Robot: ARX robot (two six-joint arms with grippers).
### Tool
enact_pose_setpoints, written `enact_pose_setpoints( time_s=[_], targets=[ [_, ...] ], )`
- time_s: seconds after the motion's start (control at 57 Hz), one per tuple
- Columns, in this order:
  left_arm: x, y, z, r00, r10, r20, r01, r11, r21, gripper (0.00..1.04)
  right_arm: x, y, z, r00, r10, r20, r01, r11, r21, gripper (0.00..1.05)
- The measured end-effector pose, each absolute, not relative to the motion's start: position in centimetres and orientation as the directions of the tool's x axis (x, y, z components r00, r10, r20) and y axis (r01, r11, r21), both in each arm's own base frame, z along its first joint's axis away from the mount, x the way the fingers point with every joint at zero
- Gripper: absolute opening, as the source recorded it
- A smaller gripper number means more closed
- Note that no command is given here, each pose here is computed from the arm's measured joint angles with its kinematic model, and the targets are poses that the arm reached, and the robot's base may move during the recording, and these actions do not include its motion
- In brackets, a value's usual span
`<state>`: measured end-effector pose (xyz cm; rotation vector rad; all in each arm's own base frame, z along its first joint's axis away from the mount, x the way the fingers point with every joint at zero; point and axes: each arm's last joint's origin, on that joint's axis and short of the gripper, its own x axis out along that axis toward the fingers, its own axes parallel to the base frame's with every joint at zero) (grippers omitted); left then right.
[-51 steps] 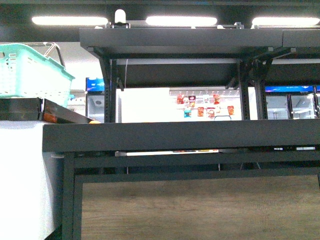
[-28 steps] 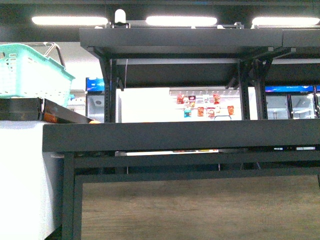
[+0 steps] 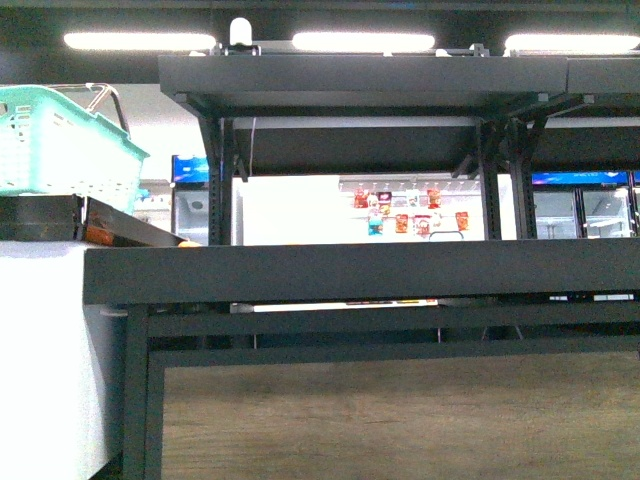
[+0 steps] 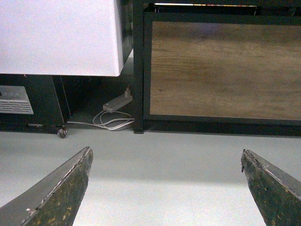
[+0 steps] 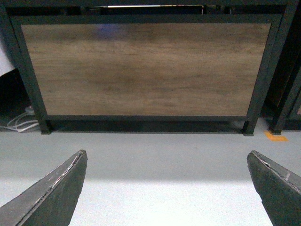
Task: Pick lemon from shelf
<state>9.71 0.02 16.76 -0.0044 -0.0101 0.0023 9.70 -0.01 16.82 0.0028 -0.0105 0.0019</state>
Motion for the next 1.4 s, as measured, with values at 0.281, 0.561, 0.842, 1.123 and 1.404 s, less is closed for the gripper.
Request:
enact_pose_setpoints(
  time_s=[0.281, 0.561, 0.842, 1.123, 1.404],
  targets=[
    [9.70, 0.02, 16.77, 1.000, 0.002, 0.010, -0.002, 1.000, -0.004, 0.97, 9.70, -0.01, 16.81, 1.000, 0.002, 0.010, -0.002, 1.000, 0.003, 1.02],
    [9.71, 0.02, 16.76, 1.000, 0.002, 0.010, -0.002, 1.000, -0.004, 0.97, 9.70, -0.01, 16.81, 1.000, 0.002, 0.010, -0.002, 1.000, 0.003, 1.02],
    [9.71, 0.02, 16.76, 1.000, 0.002, 0.010, -0.002, 1.000, -0.004, 0.97, 9.70, -0.01, 16.81, 1.000, 0.002, 0.010, -0.002, 1.000, 0.003, 1.02],
    [9.71, 0.02, 16.75, 1.000, 0.002, 0.010, -0.002, 1.000, -0.004, 0.97, 9.70, -0.01, 16.81, 1.000, 0.002, 0.010, -0.002, 1.000, 0.003, 1.02],
    [9.71, 0.02, 16.76, 1.000, 0.002, 0.010, -0.002, 1.000, -0.004, 0.97, 9.70, -0.01, 16.82, 1.000, 0.002, 0.010, -0.002, 1.000, 0.003, 1.02]
  ],
)
